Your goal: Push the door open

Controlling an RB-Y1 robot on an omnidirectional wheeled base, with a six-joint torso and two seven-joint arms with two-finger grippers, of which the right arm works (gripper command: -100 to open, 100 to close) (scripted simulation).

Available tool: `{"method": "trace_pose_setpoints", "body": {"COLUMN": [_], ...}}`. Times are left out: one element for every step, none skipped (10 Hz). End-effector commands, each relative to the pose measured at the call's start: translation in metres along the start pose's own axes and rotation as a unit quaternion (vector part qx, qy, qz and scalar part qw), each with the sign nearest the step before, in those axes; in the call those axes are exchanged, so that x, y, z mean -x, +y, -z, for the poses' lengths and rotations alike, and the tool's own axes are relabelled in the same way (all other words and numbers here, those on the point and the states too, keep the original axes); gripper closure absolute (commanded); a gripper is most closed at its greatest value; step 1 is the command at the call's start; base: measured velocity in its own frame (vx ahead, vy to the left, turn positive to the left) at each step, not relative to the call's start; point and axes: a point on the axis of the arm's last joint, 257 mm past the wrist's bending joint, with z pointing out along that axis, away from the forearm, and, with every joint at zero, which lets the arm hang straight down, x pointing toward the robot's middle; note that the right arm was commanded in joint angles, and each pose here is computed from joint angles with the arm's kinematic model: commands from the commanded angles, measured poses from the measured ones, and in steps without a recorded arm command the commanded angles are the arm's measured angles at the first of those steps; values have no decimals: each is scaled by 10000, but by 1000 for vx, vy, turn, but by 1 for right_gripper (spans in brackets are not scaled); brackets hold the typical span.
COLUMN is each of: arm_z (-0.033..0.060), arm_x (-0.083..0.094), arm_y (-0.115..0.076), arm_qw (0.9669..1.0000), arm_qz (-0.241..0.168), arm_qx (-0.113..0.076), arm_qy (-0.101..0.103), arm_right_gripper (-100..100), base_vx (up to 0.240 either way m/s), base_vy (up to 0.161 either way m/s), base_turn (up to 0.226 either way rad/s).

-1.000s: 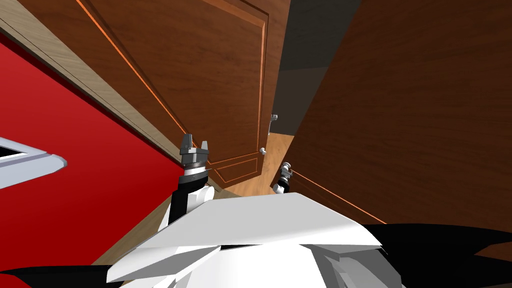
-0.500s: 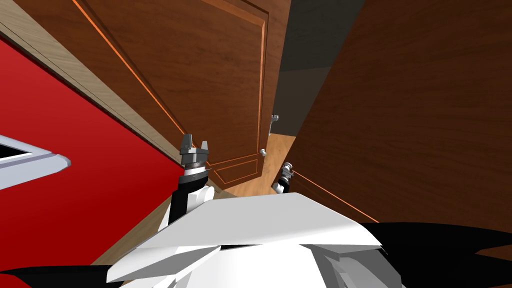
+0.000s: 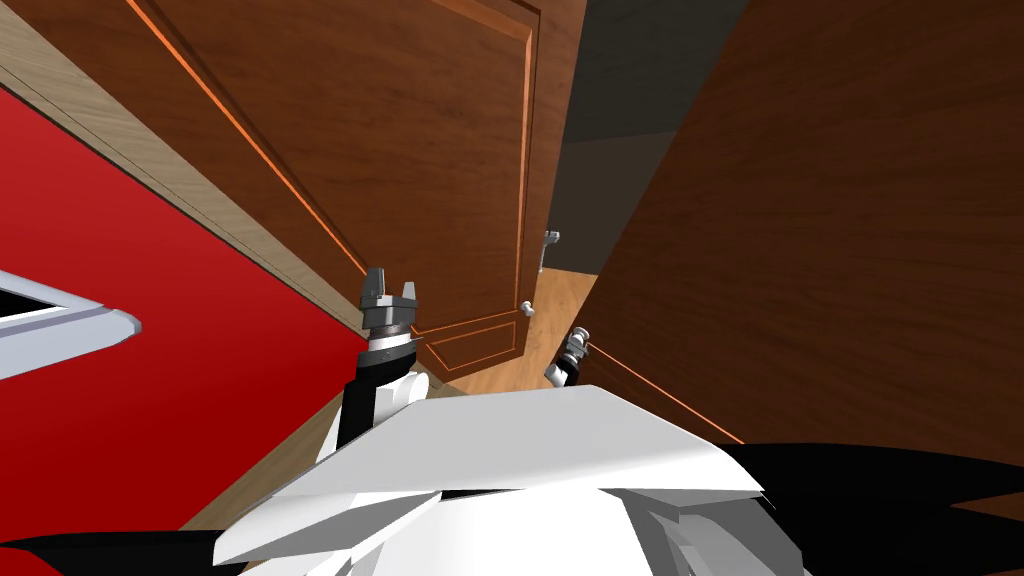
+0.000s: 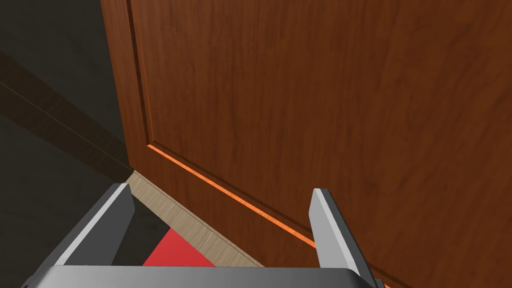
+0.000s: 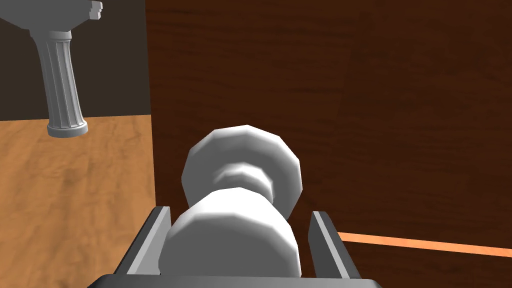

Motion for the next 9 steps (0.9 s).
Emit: {"method": "trace_pose_setpoints", "body": {"arm_z": [-48, -48, -40, -31, -22, -2, 15, 36, -51], "arm_x": [-9, -9, 10, 29, 45, 75, 97, 123, 69], "arm_y": [170, 170, 189, 207, 220, 239, 249, 214, 425], "arm_qw": [9997, 9997, 9995, 9993, 9991, 9986, 9982, 9985, 9971], "arm_qz": [12, 12, -1, -14, -25, -45, -61, -42, 10], "arm_qx": [235, 235, 305, 373, 426, 517, 576, 505, 748], "arm_qy": [24, 24, -9, -43, -72, -126, -165, -200, -99], "arm_right_gripper": [100, 100, 100, 100, 100, 100, 100, 100, 100], "base_vx": [64, 48, 52, 73, 80, 103, 134, 61, -69], "base_vy": [-12, -13, -15, -18, -20, -20, -29, -17, -75], "base_turn": [59, 19, 12, 32, 34, 27, 15, -5, 216]}}
